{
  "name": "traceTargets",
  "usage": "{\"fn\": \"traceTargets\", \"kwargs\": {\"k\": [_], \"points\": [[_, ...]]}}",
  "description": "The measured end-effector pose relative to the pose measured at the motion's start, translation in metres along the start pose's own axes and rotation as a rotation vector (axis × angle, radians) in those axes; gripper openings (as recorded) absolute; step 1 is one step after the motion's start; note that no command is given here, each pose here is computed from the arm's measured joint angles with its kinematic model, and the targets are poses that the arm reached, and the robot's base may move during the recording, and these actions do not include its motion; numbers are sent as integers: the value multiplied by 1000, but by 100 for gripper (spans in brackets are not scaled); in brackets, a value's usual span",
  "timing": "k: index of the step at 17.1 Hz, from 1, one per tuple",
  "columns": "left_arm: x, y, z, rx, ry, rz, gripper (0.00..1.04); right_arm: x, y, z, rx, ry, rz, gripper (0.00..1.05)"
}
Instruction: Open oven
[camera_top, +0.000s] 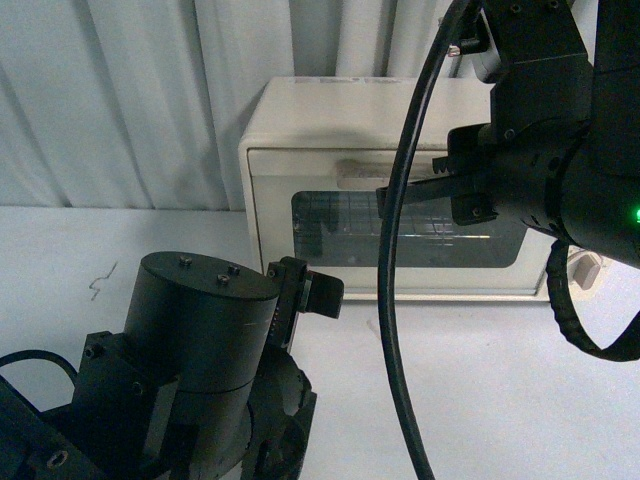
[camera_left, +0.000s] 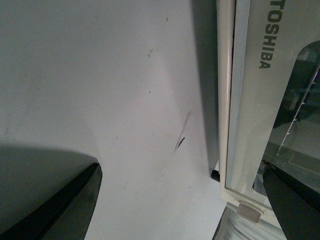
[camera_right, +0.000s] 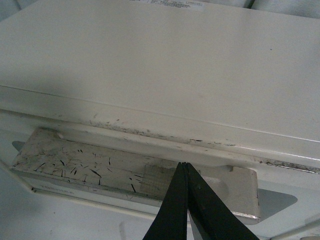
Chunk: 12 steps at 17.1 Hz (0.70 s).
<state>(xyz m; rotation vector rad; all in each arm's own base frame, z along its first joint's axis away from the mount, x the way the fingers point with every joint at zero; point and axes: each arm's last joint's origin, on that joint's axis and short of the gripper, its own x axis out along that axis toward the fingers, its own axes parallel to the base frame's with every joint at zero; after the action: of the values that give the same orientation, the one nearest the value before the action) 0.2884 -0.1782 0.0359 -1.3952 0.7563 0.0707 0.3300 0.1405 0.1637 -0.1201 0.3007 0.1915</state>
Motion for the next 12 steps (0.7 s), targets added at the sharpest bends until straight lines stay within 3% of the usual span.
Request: {"fn": "traceTargets", "kwargs": {"k": [12], "points": [[0,0,0,0,0,0,98,-4,2,-13,85,-15,2,2]]}}
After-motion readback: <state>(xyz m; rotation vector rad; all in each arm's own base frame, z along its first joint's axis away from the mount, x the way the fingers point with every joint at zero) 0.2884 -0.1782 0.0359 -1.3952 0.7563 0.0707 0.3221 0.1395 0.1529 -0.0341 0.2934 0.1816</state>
